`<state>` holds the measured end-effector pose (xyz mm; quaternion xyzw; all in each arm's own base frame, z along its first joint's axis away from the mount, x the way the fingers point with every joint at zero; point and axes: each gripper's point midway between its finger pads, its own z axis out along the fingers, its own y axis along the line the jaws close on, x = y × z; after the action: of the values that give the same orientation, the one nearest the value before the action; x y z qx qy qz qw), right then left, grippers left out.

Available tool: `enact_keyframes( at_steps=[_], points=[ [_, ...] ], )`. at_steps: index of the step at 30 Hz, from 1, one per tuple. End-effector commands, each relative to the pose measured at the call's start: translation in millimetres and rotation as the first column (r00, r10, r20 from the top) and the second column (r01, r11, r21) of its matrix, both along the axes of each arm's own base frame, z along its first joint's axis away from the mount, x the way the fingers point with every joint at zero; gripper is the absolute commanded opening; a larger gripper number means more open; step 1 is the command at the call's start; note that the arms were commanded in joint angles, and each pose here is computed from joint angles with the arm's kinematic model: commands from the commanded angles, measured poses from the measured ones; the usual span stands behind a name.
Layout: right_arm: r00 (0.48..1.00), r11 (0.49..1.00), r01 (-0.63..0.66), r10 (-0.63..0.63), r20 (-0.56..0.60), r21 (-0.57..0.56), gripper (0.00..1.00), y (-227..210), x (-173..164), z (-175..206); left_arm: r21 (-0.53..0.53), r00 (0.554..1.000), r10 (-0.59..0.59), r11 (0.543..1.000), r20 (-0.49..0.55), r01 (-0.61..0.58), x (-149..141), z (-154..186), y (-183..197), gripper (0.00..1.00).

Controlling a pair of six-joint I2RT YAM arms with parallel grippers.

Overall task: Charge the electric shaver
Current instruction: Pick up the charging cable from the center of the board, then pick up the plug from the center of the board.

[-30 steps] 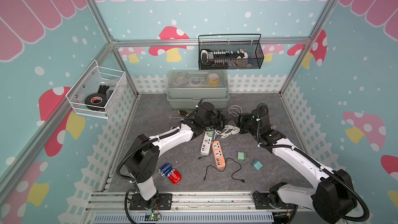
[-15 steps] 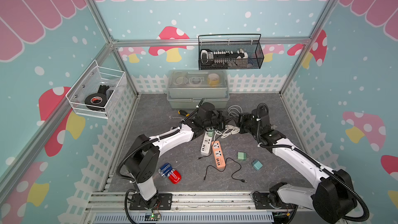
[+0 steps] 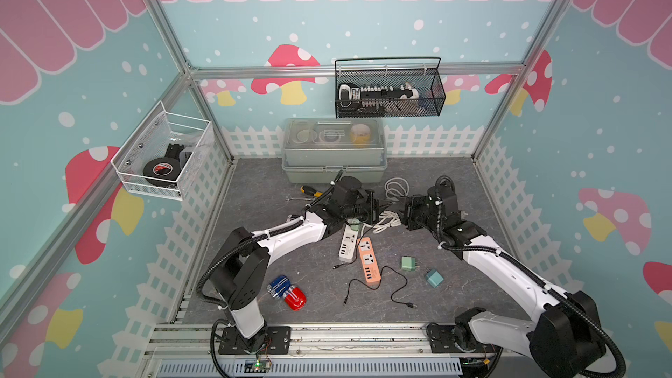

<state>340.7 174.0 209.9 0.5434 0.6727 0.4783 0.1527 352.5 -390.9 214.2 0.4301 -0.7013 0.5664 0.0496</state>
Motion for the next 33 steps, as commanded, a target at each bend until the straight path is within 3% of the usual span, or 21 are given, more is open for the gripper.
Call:
enact_keyframes(
  at_steps=[1, 6, 9, 15, 23, 27, 33],
  points=[
    [0.983, 0.992, -0.052, 0.03, -0.181, -0.119, 0.64, -21, -49, -21, -0.009, 0.999, 0.011, 1.0, -0.033, -0.011, -8, 2, 14, 0.0],
    [0.914, 0.98, -0.039, -0.043, -0.403, -0.195, 0.71, -48, -105, -88, 0.024, 0.999, -0.009, 1.0, -0.04, 0.01, -21, -10, 25, 0.0],
    [0.901, 0.983, 0.033, -0.108, -0.42, -0.182, 0.71, -51, -101, -110, 0.047, 0.999, -0.031, 0.998, -0.044, 0.033, -30, -16, 30, 0.0],
    [0.816, 0.985, 0.008, -0.106, -0.568, -0.173, 0.74, -41, -105, -140, 0.057, 0.998, -0.037, 0.998, -0.056, 0.04, -39, -22, 37, 0.0],
    [0.753, 0.973, 0.051, -0.185, -0.632, -0.223, 0.8, -50, -109, -169, 0.058, 0.998, -0.038, 0.997, -0.056, 0.041, -41, -18, 43, 0.0],
    [0.733, 0.964, 0.069, -0.225, -0.643, -0.258, 0.71, -56, -108, -180, 0.063, 0.998, -0.033, 0.997, -0.056, 0.037, -41, -17, 46, 0.0],
    [0.687, 0.956, -0.004, -0.21, -0.695, -0.293, 0.67, -57, -110, -184, 0.075, 0.998, -0.026, 0.997, -0.052, 0.03, -41, -16, 49, 0.0]
  ],
)
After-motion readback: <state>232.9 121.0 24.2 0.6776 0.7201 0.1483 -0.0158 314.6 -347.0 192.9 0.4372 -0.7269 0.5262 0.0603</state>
